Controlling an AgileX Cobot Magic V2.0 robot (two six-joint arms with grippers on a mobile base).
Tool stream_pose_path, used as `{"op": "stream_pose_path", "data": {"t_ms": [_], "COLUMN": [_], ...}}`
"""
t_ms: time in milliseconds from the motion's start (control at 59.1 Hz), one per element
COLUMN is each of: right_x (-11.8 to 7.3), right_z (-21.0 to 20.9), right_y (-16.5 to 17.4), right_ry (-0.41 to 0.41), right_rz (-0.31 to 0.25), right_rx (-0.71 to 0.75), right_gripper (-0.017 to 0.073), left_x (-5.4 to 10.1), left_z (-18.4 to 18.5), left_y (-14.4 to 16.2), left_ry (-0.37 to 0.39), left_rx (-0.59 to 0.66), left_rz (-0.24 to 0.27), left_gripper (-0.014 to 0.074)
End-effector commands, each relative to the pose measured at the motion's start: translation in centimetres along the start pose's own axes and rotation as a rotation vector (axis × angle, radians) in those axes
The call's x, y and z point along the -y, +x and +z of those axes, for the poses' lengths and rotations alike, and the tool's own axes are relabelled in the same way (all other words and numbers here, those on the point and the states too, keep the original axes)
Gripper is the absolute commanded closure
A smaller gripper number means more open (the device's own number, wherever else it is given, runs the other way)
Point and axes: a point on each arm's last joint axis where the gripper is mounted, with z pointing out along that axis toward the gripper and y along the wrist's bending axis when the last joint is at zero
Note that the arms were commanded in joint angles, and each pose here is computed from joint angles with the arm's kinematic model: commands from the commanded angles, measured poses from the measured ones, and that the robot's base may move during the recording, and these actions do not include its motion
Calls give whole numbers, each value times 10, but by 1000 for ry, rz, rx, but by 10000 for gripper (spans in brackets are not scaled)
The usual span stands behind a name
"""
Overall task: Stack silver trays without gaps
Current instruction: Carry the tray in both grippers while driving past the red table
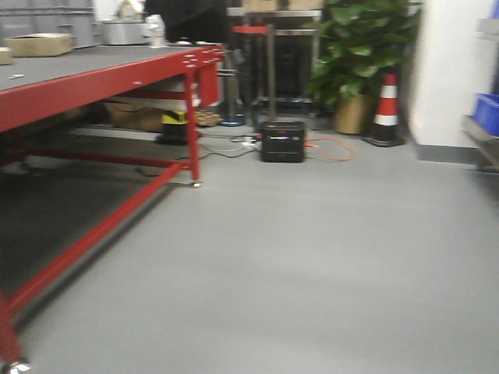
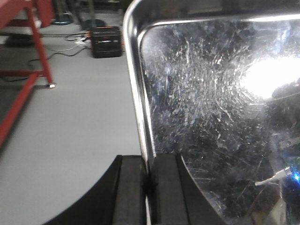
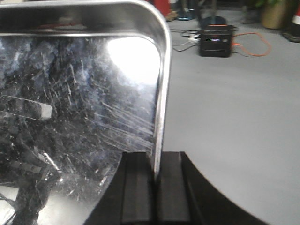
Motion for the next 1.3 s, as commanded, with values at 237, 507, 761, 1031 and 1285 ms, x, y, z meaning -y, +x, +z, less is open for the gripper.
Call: {"op": "stream_pose_path", "data": {"t_ms": [237,507,761,1031,1285], "right_x": [-7,-7,-7,-7,-7], "right_z": [-5,-5,-5,-5,-5], "right_y": [-7,-7,-7,-7,-7], "right_ry": [-35,-35,-35,-35,-35], "right_rz": [0,0,0,0,0], "right_rx": [67,67,67,67,67], "right_gripper": [628,628,628,628,628], "left_x": [9,9,9,9,9], "left_z": [-9,-9,-9,-9,-9], "left_y": [-12,-12,-12,-12,-12], "left_ry": [66,66,66,66,66], "left_rx": [85,85,85,85,85], "left_rz": [-12,-12,-12,-12,-12], "left_gripper": [601,601,601,601,601]}}
